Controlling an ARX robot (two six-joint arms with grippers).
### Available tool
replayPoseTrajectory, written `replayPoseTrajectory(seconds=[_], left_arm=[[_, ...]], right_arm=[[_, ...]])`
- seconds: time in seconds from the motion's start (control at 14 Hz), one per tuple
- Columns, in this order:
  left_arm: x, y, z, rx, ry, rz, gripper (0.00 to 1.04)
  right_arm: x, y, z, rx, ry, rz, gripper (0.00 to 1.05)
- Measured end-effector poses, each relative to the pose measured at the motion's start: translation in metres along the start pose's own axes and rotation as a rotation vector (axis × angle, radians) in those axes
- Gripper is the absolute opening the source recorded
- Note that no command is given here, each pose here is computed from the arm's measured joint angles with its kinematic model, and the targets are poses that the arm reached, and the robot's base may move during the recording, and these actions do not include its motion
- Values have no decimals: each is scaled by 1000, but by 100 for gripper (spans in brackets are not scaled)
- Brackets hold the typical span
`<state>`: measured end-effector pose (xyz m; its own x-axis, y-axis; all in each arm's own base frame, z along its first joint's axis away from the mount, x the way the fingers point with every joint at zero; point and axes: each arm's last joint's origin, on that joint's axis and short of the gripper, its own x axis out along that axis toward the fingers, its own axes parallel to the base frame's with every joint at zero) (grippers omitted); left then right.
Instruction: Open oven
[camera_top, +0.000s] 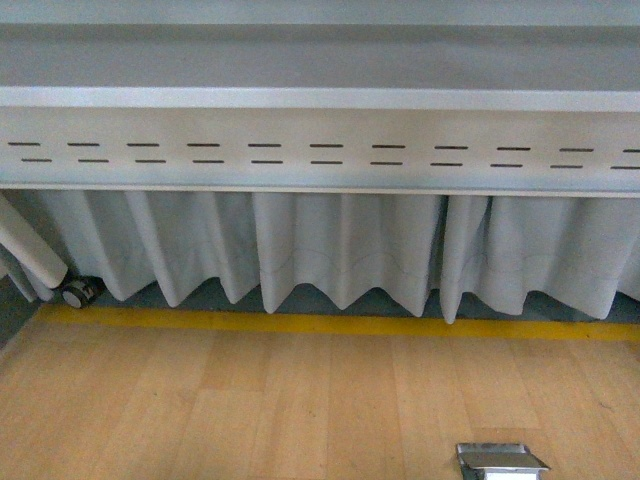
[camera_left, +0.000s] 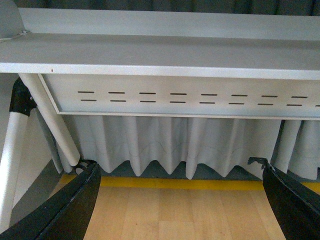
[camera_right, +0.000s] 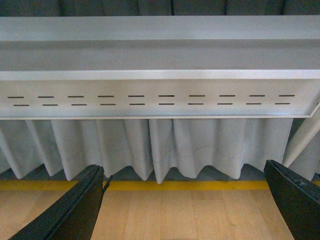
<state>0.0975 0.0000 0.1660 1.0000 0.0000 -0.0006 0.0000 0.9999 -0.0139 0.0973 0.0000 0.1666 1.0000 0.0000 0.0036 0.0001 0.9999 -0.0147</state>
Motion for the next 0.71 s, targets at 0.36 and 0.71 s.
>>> replayPoseTrajectory(seconds=[0.36,0.71], left_arm=[[0,0,0,0,0,0,98],[0,0,0,0,0,0,98]], right_arm=[[0,0,0,0,0,0,98],[0,0,0,0,0,0,98]])
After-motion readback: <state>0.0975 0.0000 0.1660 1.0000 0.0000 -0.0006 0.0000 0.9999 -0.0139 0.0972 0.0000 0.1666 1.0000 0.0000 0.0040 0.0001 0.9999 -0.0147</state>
